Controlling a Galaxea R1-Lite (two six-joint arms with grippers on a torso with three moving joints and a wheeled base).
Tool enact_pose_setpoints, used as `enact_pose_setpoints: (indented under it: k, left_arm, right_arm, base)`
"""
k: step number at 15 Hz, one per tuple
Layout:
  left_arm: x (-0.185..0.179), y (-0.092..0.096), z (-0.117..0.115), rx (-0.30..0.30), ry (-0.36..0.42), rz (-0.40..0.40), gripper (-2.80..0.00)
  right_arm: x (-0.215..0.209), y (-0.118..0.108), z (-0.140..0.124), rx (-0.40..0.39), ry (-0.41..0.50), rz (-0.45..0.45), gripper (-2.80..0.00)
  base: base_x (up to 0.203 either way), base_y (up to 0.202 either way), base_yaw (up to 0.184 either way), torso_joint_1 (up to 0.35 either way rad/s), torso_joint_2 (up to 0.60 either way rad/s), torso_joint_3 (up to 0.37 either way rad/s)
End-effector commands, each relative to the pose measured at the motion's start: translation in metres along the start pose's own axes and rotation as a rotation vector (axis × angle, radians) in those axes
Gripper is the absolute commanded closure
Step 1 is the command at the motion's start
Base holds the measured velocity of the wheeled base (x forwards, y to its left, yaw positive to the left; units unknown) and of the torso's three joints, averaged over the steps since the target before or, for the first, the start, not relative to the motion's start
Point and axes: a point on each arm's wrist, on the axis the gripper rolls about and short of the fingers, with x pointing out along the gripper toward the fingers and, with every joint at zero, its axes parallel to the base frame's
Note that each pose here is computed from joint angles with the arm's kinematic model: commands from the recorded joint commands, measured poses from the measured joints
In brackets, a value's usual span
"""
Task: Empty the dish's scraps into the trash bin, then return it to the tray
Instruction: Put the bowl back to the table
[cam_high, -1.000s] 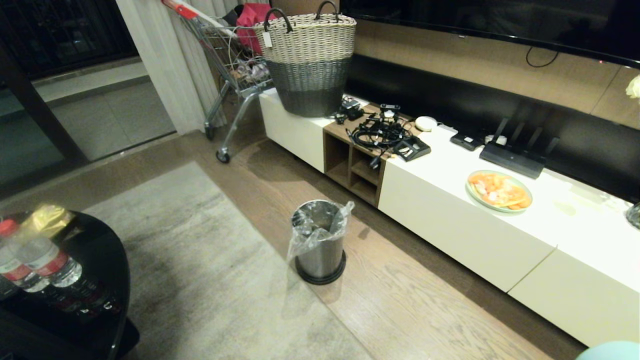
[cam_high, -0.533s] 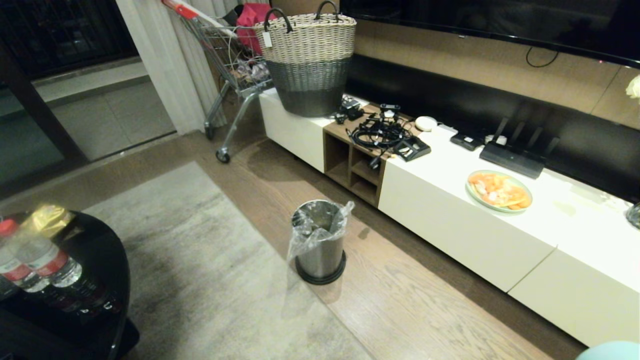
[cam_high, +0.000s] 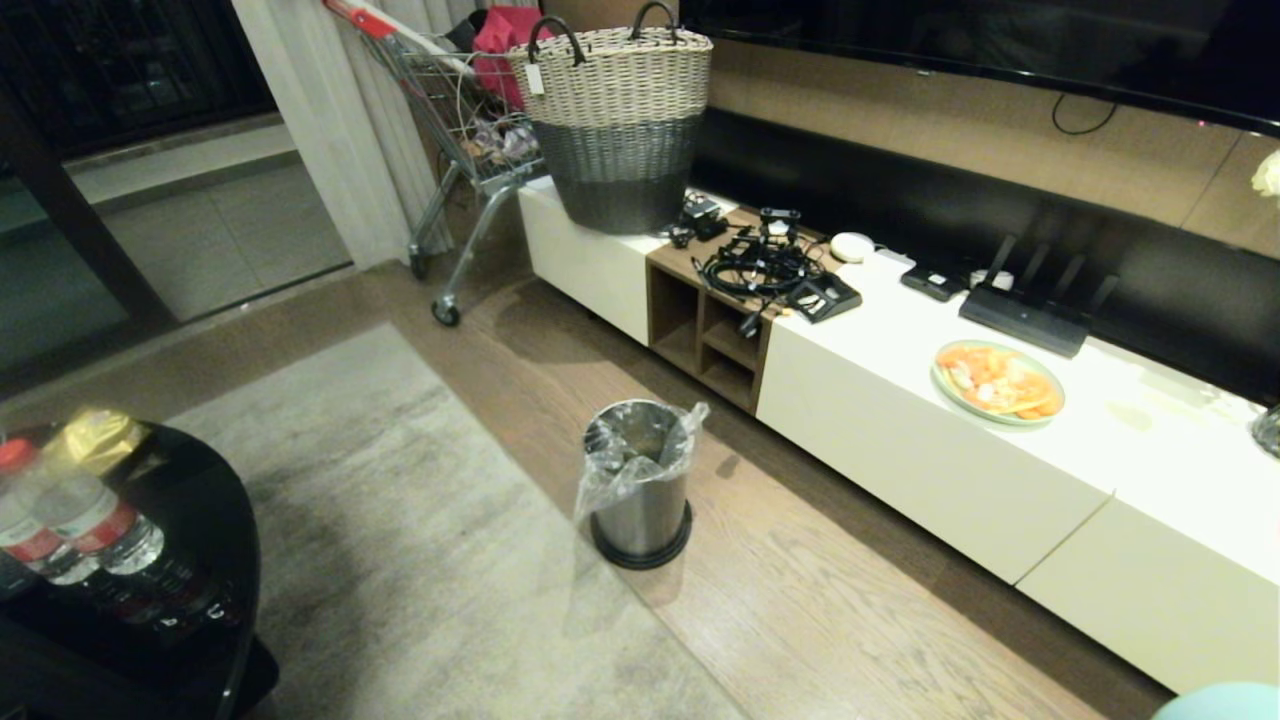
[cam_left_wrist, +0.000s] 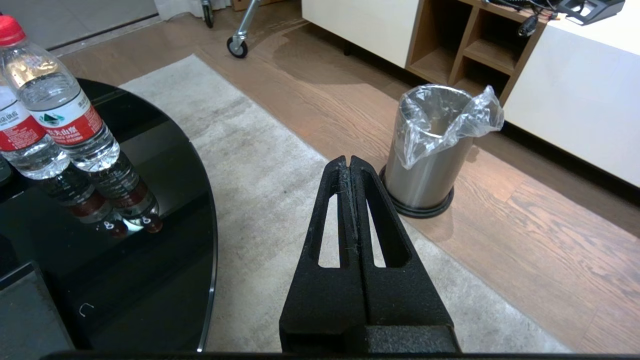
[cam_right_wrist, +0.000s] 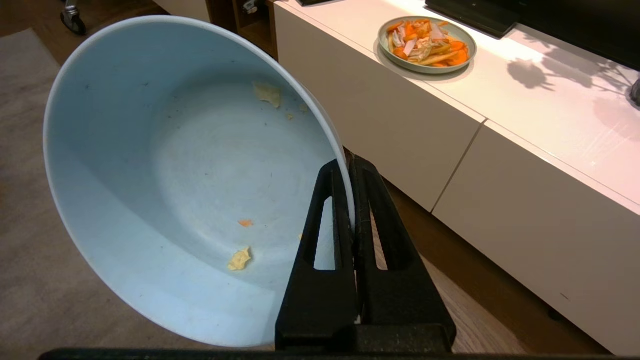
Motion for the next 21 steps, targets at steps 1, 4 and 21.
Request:
enact_pose_setpoints:
  k: [1, 4, 21]
  left_arm:
    - [0.0, 0.0, 0.0, -0.001, -0.001, 0.0, 0.0]
    - [0.0, 0.0, 0.0, -0.001, -0.001, 0.0, 0.0]
    - [0.0, 0.0, 0.0, -0.001, -0.001, 0.0, 0.0]
  right_arm:
    - [0.0001, 0.0, 0.0, -0.001, 0.001, 0.001, 0.0]
    - [0.0001, 0.0, -0.0001, 0.001, 0.003, 0.0, 0.0]
    - [0.0001, 0.0, -0.0001, -0.001, 0.003, 0.0, 0.0]
  base:
    - [0.0, 0.0, 0.0, 0.0, 0.0, 0.0]
    - [0.0, 0.0, 0.0, 0.0, 0.0, 0.0]
    - [0.0, -0.002, 0.033, 0.001, 0.0, 0.001]
